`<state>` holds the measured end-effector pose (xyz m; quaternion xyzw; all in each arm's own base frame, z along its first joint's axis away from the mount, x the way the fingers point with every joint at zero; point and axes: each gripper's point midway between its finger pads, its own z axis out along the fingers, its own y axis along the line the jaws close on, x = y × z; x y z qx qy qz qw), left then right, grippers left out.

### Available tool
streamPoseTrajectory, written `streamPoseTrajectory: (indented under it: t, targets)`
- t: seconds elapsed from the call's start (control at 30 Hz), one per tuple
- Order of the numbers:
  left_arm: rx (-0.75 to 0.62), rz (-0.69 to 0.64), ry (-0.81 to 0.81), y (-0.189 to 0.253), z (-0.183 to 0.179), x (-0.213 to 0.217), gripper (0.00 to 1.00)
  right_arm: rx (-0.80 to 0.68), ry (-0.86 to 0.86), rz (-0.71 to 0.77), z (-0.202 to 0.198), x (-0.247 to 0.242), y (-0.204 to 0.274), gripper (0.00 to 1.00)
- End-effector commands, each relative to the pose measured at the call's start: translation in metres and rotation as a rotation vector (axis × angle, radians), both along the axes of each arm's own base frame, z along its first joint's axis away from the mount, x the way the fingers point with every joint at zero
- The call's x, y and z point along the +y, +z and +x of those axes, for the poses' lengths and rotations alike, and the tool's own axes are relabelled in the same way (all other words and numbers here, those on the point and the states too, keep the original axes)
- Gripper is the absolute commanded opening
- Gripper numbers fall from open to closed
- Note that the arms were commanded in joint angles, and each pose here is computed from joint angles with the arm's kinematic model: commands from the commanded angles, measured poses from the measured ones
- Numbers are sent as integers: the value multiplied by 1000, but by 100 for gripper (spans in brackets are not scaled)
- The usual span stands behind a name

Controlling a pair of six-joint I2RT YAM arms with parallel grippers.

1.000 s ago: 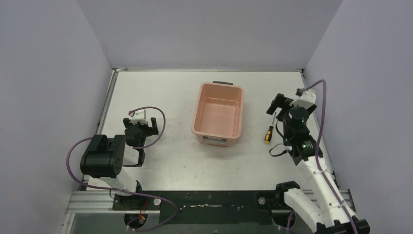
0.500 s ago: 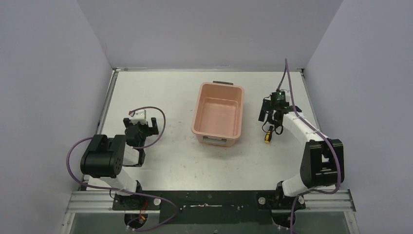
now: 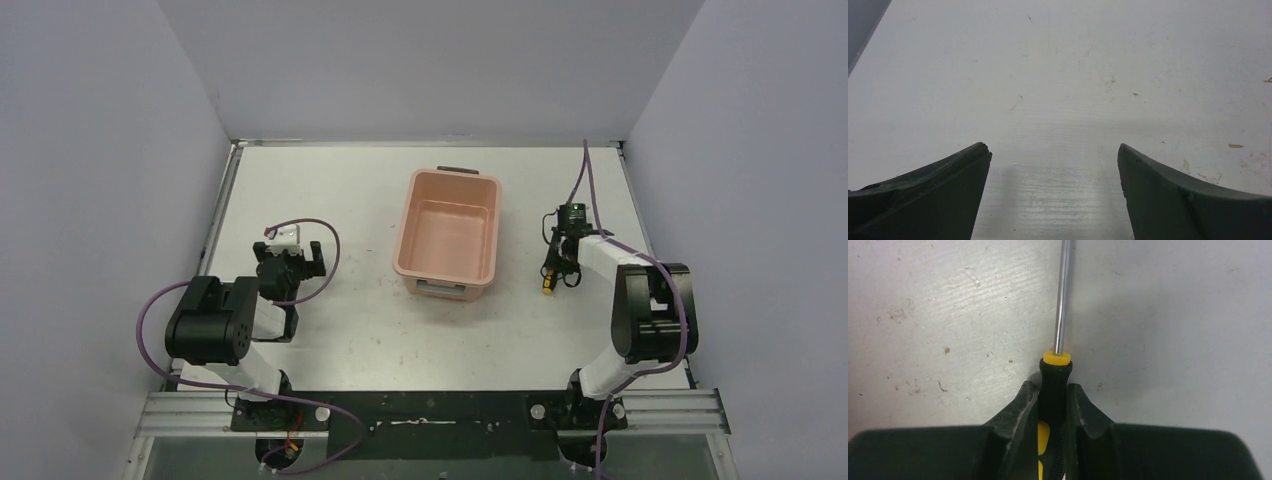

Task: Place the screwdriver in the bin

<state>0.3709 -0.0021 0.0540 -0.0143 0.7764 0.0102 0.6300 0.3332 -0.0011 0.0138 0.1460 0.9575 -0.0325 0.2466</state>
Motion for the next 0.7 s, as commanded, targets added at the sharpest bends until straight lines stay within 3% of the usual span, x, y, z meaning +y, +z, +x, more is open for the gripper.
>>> streamPoseTrajectory:
  t: [0.0, 0.43, 0.67]
  targets:
    - [-69, -2, -8, 20, 10, -2, 97, -7, -12, -17, -7, -4, 16, 0]
    - [-68, -2, -7, 20, 10, -2, 97, -210, 33, 6, -11, 19, 181, 0]
    - [-68, -3, -8, 20, 10, -2, 97, -353, 221, 125, -1, 126, 234, 0]
